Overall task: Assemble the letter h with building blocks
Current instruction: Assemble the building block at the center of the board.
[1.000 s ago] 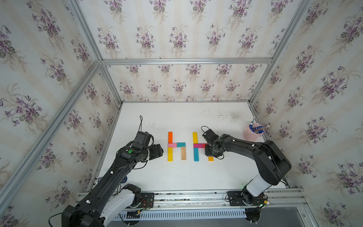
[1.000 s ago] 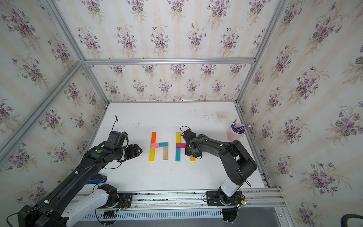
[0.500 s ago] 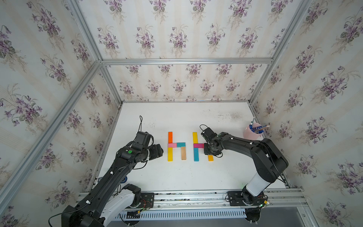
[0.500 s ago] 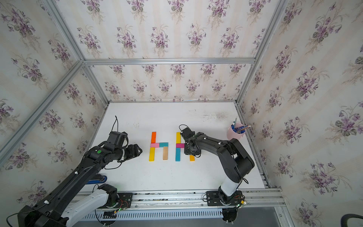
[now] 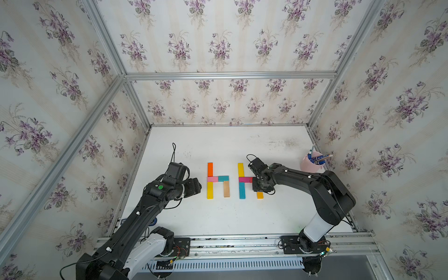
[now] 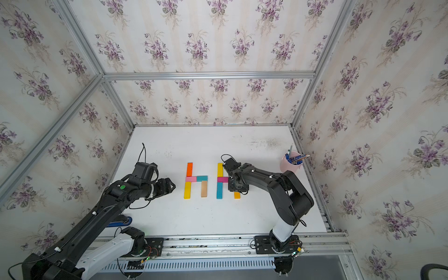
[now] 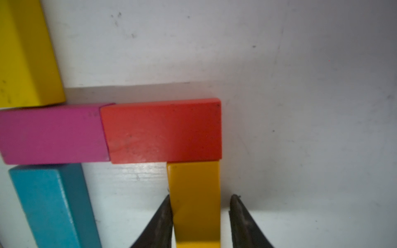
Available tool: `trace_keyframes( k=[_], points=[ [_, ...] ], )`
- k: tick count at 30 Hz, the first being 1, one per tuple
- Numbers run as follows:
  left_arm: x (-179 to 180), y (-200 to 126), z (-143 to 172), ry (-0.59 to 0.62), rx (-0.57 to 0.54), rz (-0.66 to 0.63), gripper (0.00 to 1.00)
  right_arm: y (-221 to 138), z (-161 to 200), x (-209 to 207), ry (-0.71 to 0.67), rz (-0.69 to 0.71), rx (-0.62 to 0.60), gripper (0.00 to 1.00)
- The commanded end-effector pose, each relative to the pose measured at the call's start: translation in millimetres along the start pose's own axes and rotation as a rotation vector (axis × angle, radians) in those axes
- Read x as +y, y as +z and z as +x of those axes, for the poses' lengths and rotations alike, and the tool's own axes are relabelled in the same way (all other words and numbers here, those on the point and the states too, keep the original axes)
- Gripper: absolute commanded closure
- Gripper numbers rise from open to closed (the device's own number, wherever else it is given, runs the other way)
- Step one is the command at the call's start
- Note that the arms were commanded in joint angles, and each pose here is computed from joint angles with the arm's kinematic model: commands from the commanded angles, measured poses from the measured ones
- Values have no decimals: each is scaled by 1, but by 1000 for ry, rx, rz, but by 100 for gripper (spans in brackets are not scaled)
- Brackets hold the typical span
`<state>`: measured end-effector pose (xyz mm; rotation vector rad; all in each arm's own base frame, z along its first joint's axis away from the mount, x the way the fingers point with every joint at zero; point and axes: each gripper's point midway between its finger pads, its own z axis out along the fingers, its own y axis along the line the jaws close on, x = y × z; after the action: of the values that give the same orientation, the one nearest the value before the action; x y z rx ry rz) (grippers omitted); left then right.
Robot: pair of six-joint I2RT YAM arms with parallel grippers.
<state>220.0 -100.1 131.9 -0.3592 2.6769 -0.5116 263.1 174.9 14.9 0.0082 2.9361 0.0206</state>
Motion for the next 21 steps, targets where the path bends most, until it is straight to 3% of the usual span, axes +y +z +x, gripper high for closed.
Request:
trace_keyframes(
  k=[1,6,11,16,19,21],
  points=[
    [1,0,-1,17,-7,-4,22,-1,0,-3,-2,17,-1,56],
    [1,0,-2,13,-9,-3,22,-10,-4,1,-12,-8,-20,50],
    [-2,-5,-6,11,-21,0,20,-52,-28,3,-9,-24,-135,35],
    [-15,-29,-26,42,-70,-5,12,-131,-63,-4,43,-67,-360,26],
    [-27,-64,-53,82,-169,-18,0,-185,-78,-14,98,-122,-539,23],
    [-31,-94,-74,105,-266,-50,0,-216,-83,-23,140,-164,-662,21]
  ],
)
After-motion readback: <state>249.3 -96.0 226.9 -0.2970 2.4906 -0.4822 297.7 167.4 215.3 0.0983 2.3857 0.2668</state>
